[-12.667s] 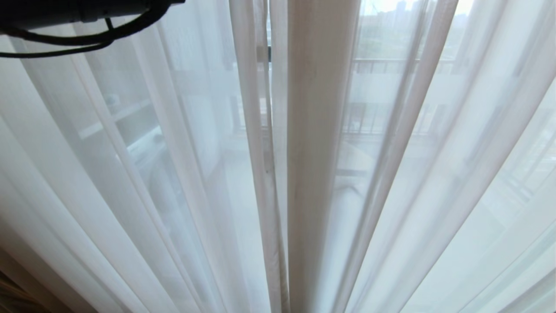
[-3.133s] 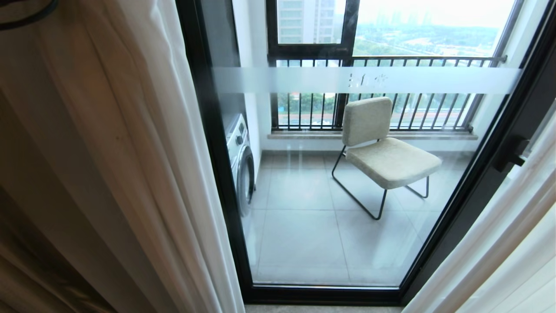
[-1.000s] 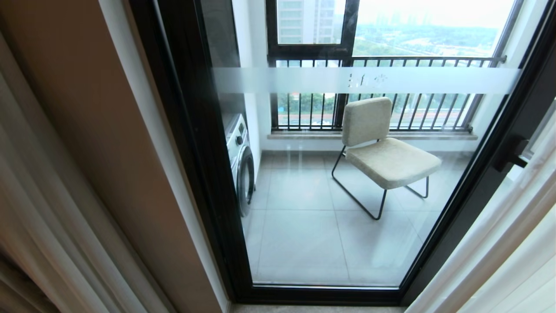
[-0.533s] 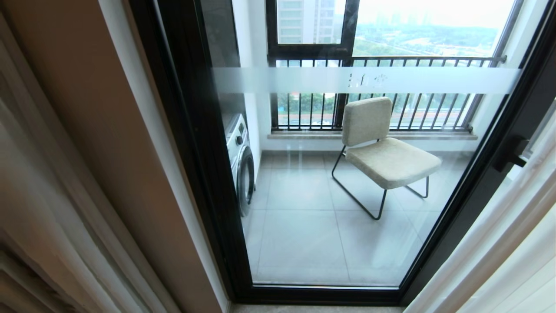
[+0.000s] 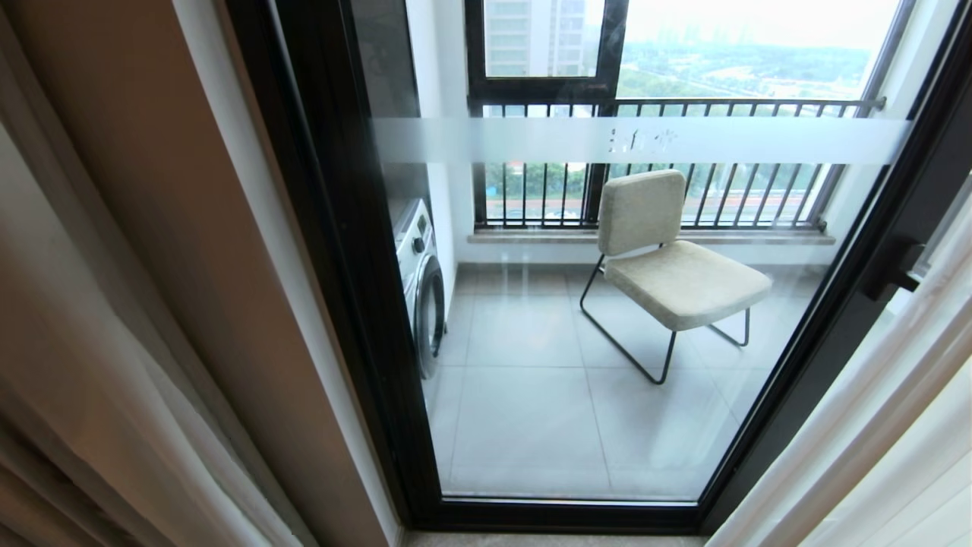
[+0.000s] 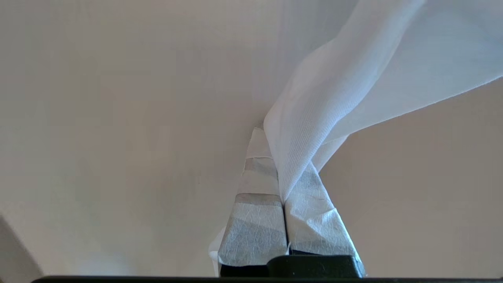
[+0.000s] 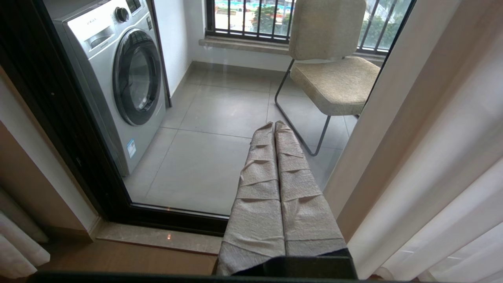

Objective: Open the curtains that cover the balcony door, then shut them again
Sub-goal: Pull the inner curtains open on both sides

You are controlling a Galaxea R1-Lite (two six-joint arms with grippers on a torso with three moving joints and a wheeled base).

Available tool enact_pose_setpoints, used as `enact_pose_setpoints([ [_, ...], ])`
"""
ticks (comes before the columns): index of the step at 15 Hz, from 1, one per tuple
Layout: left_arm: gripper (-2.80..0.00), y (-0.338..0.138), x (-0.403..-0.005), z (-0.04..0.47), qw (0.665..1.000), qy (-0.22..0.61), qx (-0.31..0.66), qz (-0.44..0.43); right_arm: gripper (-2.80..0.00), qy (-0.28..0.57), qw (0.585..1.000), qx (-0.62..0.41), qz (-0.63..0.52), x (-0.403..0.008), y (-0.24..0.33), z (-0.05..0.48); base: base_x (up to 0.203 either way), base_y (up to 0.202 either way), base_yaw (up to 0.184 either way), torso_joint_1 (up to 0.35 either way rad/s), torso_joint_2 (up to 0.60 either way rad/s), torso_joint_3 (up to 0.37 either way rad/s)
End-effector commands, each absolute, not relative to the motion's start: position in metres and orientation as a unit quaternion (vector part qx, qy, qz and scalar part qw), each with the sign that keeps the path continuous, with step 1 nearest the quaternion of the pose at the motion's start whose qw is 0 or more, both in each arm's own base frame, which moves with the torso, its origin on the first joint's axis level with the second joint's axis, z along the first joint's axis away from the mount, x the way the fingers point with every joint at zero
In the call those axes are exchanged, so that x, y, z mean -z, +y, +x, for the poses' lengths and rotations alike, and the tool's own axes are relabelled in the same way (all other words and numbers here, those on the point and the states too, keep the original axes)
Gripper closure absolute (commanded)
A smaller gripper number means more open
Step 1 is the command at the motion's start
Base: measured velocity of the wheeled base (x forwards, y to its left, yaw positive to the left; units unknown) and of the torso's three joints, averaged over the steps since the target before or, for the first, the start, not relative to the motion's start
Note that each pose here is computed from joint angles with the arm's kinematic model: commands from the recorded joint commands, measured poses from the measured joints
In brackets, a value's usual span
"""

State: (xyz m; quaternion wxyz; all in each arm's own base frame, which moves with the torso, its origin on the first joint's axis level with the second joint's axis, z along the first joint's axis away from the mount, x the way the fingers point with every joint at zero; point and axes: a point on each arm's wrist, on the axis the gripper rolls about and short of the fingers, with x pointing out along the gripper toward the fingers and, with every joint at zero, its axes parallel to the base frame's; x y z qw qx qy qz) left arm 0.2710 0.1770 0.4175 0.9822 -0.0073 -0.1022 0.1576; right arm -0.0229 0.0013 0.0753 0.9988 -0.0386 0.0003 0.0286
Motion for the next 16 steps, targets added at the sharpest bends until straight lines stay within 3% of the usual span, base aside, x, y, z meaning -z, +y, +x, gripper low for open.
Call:
enact_pose_setpoints([
  [1, 0.0, 0.175, -0.42, 0.269, 0.982, -0.105, -0.155, -0.006, 0.0, 0.0, 0.999, -0.029, -0.039, -0.075, 0.001, -0.023, 0.0, 0.0, 0.0, 0.0, 0.0, 0.0],
  [6, 0.0, 0.171, -0.419, 0.266, 0.983, -0.104, -0.153, -0.007, 0.0, 0.0, 0.999, -0.029, -0.039, -0.075, 0.001, -0.023, 0.0, 0.0, 0.0, 0.0, 0.0, 0.0],
  [7, -2.8, 0.169, -0.419, 0.264, 0.983, -0.103, -0.152, -0.008, 0.0, 0.0, 0.999, -0.029, -0.039, -0.075, 0.001, -0.023, 0.0, 0.0, 0.0, 0.0, 0.0, 0.0],
  [16, -2.8, 0.142, -0.422, 0.223, 0.983, -0.099, -0.154, -0.01, 0.0, 0.001, 0.999, -0.029, -0.039, -0.075, 0.001, -0.023, 0.0, 0.0, 0.0, 0.0, 0.0, 0.0],
])
